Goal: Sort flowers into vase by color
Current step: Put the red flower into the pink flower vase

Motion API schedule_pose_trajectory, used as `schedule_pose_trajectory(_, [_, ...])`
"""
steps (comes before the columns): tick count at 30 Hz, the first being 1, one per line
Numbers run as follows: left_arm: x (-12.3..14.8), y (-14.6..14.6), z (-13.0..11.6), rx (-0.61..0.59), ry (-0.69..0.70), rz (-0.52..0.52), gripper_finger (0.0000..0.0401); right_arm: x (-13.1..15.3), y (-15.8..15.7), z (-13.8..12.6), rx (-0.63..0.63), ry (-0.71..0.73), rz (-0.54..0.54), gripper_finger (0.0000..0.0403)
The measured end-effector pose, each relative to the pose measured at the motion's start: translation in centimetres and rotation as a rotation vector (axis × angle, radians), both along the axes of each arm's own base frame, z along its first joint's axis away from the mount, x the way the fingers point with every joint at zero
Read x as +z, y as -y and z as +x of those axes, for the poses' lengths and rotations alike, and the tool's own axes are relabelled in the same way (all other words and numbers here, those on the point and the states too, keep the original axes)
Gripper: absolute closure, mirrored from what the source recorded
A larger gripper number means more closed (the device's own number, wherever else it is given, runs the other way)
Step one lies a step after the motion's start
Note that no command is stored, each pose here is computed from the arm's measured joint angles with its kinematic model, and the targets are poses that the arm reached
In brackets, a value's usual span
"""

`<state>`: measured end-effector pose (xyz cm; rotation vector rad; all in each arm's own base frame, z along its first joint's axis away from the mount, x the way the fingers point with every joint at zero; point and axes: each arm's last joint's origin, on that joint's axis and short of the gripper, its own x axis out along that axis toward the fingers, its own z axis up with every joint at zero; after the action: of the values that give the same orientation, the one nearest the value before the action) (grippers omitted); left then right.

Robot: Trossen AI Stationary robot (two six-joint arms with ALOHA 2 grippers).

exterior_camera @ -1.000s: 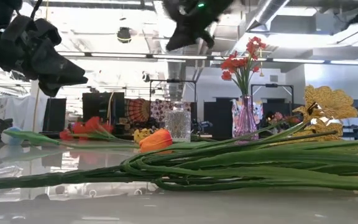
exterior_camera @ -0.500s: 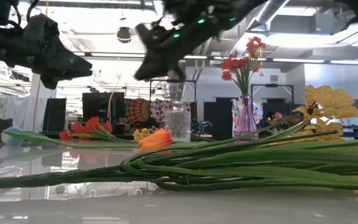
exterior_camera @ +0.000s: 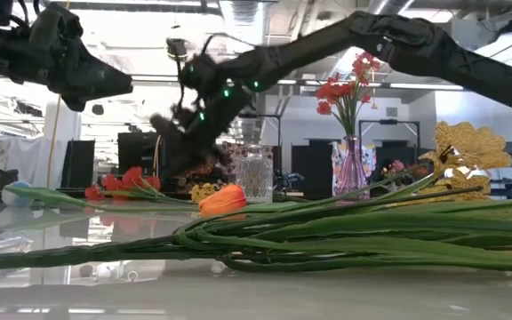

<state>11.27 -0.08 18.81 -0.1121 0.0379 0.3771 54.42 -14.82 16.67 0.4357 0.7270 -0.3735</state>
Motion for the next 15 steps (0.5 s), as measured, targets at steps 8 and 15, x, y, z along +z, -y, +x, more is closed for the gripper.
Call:
schedule_pose_trajectory(8, [-0.1,-0.1,0.0,0.032,-0.012,0.005,0.0276,-1.8,0.7,-0.1,-0.007,-0.052,-0.033,0.0227])
schedule_pose_trajectory(15, [-0.1,-0.1,0.0,0.036,-0.010,0.002,0.0276,-3.0,0.6,0.6,-0.001,-0.029,-0.087,0.0153])
